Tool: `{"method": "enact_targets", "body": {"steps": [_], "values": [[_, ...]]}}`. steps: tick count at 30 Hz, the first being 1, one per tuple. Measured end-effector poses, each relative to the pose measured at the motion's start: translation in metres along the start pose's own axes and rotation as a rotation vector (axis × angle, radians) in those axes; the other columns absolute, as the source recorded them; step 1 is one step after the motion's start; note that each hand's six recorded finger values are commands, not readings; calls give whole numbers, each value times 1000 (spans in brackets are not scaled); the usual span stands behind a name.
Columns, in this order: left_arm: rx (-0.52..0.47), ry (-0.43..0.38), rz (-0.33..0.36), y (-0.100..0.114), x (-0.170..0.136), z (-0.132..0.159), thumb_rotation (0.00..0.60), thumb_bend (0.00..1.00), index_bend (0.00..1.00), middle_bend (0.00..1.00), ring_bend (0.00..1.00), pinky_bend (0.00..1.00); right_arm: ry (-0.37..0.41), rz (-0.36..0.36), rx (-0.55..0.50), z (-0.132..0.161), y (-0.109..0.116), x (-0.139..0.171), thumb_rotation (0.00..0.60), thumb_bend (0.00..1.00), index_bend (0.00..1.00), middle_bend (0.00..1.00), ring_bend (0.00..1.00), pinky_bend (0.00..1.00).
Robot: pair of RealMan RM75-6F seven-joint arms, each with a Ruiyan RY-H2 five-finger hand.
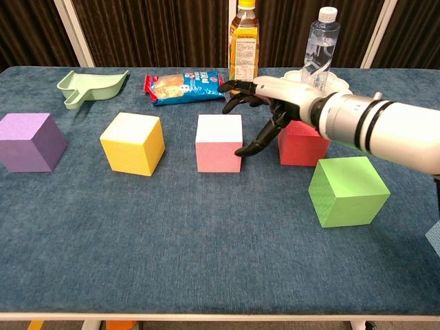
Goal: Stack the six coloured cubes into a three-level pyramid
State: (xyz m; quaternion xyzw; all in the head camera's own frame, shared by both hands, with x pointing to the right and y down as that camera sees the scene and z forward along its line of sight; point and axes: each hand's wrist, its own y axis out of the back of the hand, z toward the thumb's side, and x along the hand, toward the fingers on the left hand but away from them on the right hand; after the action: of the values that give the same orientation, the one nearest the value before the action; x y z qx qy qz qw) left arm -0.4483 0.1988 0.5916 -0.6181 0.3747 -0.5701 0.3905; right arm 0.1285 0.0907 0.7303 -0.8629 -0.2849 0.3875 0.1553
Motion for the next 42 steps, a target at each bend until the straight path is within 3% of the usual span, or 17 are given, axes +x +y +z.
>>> {"method": "enact_targets", "body": {"steps": [10, 26, 31, 36, 42], "values": [[-9, 6, -7, -4, 0, -4, 600, 0, 120, 101, 56, 34, 16, -68, -28, 8, -11, -18, 600, 102, 78, 342, 0, 9], [-10, 9, -12, -5, 3, -7, 600, 0, 120, 101, 56, 34, 6, -144, -30, 7, 11, -41, 600, 102, 82, 343, 1, 9], [-9, 11, -14, -6, 3, -7, 600, 0, 120, 101, 56, 34, -13, -134, -18, 4, 9, -51, 600, 102, 80, 317, 0, 4], [-9, 8, -10, -5, 4, -6, 600, 0, 120, 101, 56, 34, -25, -106, -12, 2, 4, -54, 600, 102, 4, 214, 0, 0], [8, -10, 2, 1, 8, -3, 600, 0, 120, 101, 56, 34, -15, -98, -16, 3, 7, -46, 600, 102, 0, 129, 0, 0]]}}
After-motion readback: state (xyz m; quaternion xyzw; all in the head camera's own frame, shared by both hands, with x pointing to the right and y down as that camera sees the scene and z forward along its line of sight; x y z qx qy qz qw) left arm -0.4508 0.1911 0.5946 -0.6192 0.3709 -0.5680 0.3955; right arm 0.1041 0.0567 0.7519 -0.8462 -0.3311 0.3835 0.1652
